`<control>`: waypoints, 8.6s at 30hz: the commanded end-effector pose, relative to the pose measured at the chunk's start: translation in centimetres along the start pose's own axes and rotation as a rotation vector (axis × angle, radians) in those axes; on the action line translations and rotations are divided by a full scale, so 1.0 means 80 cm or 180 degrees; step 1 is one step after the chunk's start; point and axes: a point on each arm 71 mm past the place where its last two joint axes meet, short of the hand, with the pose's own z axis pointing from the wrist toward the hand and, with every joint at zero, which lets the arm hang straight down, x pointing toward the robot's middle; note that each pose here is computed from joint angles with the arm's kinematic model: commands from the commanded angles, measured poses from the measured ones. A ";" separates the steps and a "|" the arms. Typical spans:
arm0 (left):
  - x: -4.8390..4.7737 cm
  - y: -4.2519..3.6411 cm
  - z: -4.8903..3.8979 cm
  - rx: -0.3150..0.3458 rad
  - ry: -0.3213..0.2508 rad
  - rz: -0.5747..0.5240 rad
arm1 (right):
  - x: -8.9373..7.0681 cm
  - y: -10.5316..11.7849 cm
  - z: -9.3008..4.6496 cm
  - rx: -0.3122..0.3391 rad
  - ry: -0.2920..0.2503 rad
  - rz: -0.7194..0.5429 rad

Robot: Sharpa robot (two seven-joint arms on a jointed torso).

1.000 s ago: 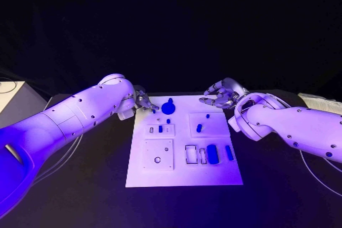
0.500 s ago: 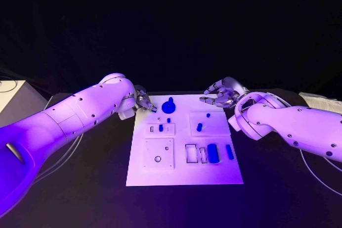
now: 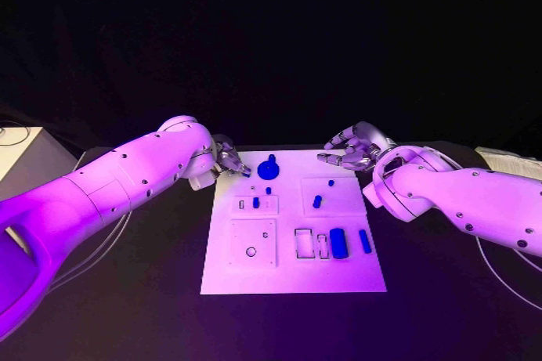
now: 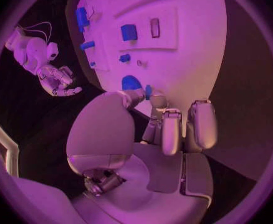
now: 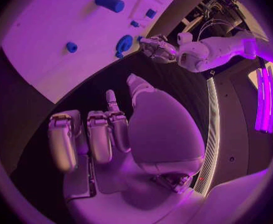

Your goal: Assemble the parts on the task board

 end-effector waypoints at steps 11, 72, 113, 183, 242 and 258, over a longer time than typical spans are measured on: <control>0.004 0.0063 -0.032 0.0262 0.0219 -0.0274 | -0.001 -0.002 0.001 -0.0010 0.0011 -0.0034; 0.091 0.0164 -0.045 0.0270 0.0171 0.0671 | 0.000 -0.010 0.001 0.0029 -0.0029 -0.0089; 0.094 0.0203 -0.037 0.0229 0.0126 0.0548 | 0.000 -0.009 0.000 0.0032 -0.0019 -0.0088; 0.101 0.0159 -0.038 0.0226 0.0228 0.0670 | -0.001 -0.011 -0.001 0.0042 -0.0030 -0.0087; 0.099 0.0182 -0.035 0.0185 0.0210 0.0741 | 0.001 -0.009 -0.001 0.0034 -0.0014 -0.0087; 0.097 0.0205 -0.035 0.0168 0.0209 0.0758 | 0.001 -0.009 -0.001 0.0034 -0.0020 -0.0085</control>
